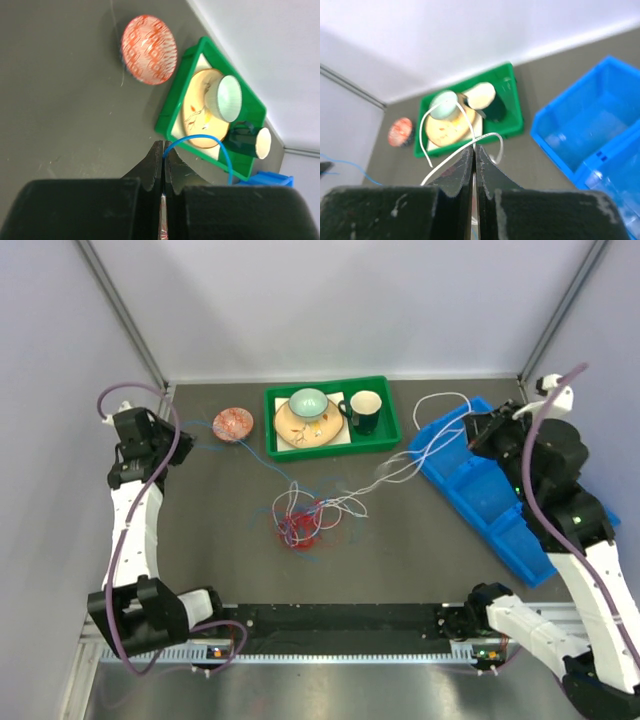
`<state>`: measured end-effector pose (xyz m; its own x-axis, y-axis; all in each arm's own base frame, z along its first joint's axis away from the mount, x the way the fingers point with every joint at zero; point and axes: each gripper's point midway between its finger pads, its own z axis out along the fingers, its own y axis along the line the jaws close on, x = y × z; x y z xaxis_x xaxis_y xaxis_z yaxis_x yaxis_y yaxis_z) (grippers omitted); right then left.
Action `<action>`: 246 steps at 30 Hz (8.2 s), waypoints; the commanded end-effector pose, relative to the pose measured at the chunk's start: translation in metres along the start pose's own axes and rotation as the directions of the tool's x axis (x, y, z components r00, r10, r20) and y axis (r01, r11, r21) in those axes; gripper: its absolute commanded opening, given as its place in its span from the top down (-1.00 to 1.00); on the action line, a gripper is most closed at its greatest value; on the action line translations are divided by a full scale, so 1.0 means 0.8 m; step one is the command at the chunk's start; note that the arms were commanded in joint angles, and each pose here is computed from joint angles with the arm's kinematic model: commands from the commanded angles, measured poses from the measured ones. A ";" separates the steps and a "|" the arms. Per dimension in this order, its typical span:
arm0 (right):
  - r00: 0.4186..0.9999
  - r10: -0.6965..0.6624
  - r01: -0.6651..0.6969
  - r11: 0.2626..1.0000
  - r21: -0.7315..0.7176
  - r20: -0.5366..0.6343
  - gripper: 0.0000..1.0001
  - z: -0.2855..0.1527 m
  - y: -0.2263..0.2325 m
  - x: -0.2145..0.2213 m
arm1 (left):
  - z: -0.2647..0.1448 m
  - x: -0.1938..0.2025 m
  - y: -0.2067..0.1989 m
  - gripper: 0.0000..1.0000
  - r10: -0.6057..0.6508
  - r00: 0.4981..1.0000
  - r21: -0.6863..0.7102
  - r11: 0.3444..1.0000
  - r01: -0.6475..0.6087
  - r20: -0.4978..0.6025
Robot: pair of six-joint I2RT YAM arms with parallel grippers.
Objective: Untangle the cables
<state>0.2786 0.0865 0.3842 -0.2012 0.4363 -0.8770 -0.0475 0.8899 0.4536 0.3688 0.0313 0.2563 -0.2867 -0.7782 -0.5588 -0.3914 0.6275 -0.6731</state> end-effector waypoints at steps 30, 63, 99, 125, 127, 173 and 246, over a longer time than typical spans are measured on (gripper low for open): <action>0.977 0.016 -0.007 0.999 0.041 -0.211 1.00 0.034 -0.034 0.112 | -0.005 0.294 -0.093 -0.79 0.729 0.583 0.385 0.684 -0.619 -0.359; 0.980 0.020 -0.010 0.998 0.054 -0.199 1.00 0.026 -0.040 0.112 | 0.023 0.512 -0.099 0.34 0.841 0.256 0.527 0.507 -0.682 -0.477; 0.998 0.009 -0.013 0.997 -0.076 -0.059 1.00 0.001 0.015 0.017 | 0.037 0.360 -0.086 1.00 0.627 0.617 0.338 0.778 -0.530 -0.476; 0.955 -0.023 0.057 0.993 -0.108 0.296 1.00 -0.062 0.065 -0.171 | 0.067 0.373 0.024 1.00 0.640 0.537 0.151 0.708 -0.689 -0.550; 0.958 -0.034 0.062 0.994 -0.092 0.284 1.00 -0.057 0.060 -0.164 | 0.067 0.369 0.026 1.00 0.635 0.544 0.142 0.712 -0.688 -0.548; 0.928 0.032 -0.007 0.998 0.068 -0.371 1.00 0.052 -0.047 0.185 | -0.027 0.452 -0.105 -0.98 0.828 0.369 0.589 0.560 -0.583 -0.423; 0.762 -0.049 0.071 0.997 0.009 -0.646 1.00 0.100 -0.030 0.378 | -0.005 0.457 -0.084 1.00 0.775 0.432 0.550 0.632 -0.546 -0.461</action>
<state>0.2707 0.2052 0.0470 -0.8848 0.1287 -0.4479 -0.0458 0.9325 0.3584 0.2810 -0.2935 0.0888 -0.8532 0.1632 -0.4955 0.3789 0.8467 -0.3734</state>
